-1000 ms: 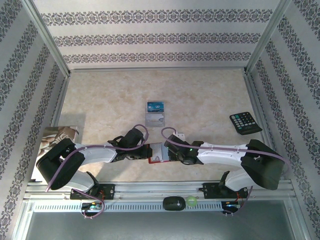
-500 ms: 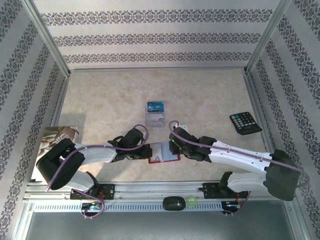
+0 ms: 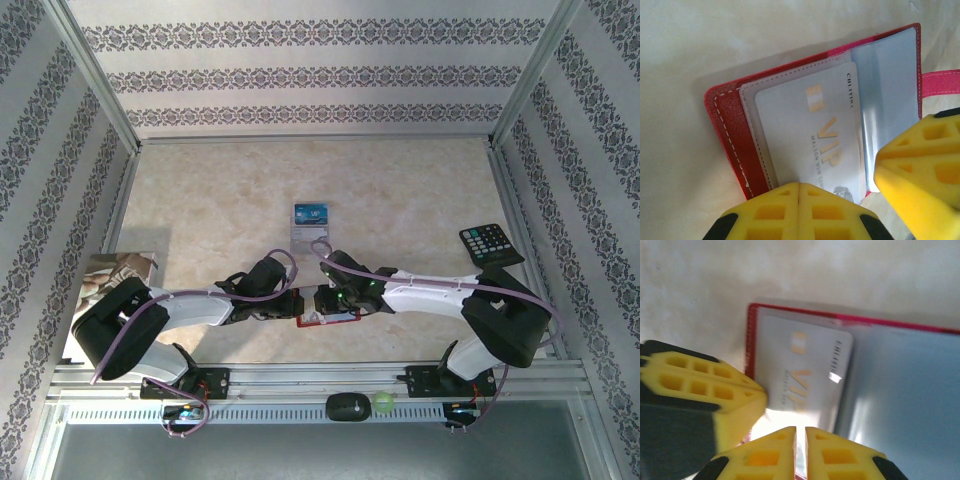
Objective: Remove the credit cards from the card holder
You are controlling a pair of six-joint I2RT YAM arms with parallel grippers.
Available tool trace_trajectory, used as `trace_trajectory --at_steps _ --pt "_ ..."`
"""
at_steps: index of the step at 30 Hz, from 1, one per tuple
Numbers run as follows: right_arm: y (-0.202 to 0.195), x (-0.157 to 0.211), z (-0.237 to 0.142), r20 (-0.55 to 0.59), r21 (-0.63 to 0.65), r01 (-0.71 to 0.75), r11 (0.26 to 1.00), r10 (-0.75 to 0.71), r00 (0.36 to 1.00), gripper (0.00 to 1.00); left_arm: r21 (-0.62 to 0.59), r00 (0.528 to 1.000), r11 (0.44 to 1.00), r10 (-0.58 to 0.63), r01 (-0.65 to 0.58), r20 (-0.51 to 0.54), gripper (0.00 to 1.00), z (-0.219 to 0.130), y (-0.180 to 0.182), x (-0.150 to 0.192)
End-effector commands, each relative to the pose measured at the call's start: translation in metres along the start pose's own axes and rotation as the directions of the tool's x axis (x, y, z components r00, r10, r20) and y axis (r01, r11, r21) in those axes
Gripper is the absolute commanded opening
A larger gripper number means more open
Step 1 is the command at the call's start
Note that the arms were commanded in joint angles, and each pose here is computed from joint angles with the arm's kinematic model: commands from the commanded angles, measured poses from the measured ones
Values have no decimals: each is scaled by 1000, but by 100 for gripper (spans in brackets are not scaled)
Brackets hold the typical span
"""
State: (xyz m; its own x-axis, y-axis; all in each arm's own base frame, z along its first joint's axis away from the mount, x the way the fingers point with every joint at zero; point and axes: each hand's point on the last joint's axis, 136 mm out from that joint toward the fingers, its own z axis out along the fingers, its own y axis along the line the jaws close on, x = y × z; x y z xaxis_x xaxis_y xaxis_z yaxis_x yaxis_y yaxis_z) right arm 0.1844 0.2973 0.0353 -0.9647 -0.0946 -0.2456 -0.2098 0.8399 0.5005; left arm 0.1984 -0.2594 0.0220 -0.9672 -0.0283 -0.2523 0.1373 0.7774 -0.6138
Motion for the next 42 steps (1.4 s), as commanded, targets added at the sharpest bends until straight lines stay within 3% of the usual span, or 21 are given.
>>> trace_trajectory --at_steps 1,11,23,29,38,42 --pt "-4 4 3 -10 -27 -44 999 44 999 13 -118 998 993 -24 17 -60 0 3 36 23" --pt "-19 3 11 -4 -13 -95 995 95 995 11 -121 997 992 -32 24 -64 0 4 40 23" --pt "-28 1 9 11 -8 -123 992 123 992 16 -116 997 993 -28 19 -79 0 7 43 25" --pt "-15 4 20 -30 -84 -123 989 121 992 17 -106 996 994 -24 14 -90 0 10 44 25" --pt "-22 2 14 17 -78 -145 986 147 989 0 -119 995 993 -33 22 -90 0 10 49 25" --pt "-29 0 4 63 -58 -156 986 160 985 0 -119 995 992 -44 33 -85 0 8 52 25"
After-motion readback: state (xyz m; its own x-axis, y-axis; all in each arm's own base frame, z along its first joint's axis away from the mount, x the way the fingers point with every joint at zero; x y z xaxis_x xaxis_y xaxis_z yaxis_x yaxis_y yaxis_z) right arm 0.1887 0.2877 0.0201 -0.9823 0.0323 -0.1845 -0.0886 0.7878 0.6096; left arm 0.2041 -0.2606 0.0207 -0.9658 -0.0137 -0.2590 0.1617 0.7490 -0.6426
